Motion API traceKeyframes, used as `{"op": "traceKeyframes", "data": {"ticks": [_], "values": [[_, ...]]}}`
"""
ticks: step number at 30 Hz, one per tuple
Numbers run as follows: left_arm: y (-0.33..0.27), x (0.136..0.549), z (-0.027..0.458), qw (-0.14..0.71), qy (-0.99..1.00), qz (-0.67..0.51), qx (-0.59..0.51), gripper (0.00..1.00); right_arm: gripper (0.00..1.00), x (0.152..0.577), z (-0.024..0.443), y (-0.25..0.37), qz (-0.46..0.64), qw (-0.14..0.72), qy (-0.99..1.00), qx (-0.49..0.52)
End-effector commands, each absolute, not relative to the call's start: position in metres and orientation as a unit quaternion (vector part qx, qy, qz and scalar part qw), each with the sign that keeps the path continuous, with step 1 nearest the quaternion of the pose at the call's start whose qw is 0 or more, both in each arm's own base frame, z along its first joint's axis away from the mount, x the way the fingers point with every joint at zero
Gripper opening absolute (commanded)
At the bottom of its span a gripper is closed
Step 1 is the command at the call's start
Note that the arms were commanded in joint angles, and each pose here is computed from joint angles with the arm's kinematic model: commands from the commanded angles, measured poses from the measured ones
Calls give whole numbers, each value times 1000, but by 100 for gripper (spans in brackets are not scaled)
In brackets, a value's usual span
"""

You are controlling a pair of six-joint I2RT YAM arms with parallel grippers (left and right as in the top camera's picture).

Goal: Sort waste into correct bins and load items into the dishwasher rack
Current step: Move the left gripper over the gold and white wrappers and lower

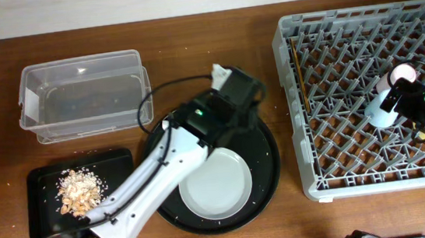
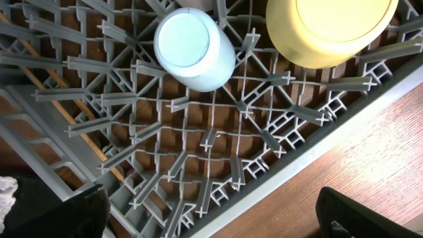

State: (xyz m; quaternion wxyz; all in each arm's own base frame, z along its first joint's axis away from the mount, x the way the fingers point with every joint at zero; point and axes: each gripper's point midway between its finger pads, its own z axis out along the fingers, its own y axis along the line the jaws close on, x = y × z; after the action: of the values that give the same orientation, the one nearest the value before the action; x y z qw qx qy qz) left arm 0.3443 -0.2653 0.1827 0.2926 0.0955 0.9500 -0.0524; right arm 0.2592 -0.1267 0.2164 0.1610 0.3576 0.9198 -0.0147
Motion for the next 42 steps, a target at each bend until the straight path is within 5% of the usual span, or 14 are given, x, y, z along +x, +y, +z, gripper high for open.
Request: {"op": "traceKeyframes", "data": {"ticks": [1, 16, 42], "values": [[-245, 374, 201, 336, 938, -36, 71, 95, 98, 258, 214, -128, -15, 157, 918, 365], [-250, 385, 110, 249, 942, 49, 220, 94, 98, 258, 214, -128, -15, 157, 918, 365], [-256, 391, 77, 229, 942, 53, 241, 95, 98, 258, 214, -128, -15, 157, 918, 365]]}}
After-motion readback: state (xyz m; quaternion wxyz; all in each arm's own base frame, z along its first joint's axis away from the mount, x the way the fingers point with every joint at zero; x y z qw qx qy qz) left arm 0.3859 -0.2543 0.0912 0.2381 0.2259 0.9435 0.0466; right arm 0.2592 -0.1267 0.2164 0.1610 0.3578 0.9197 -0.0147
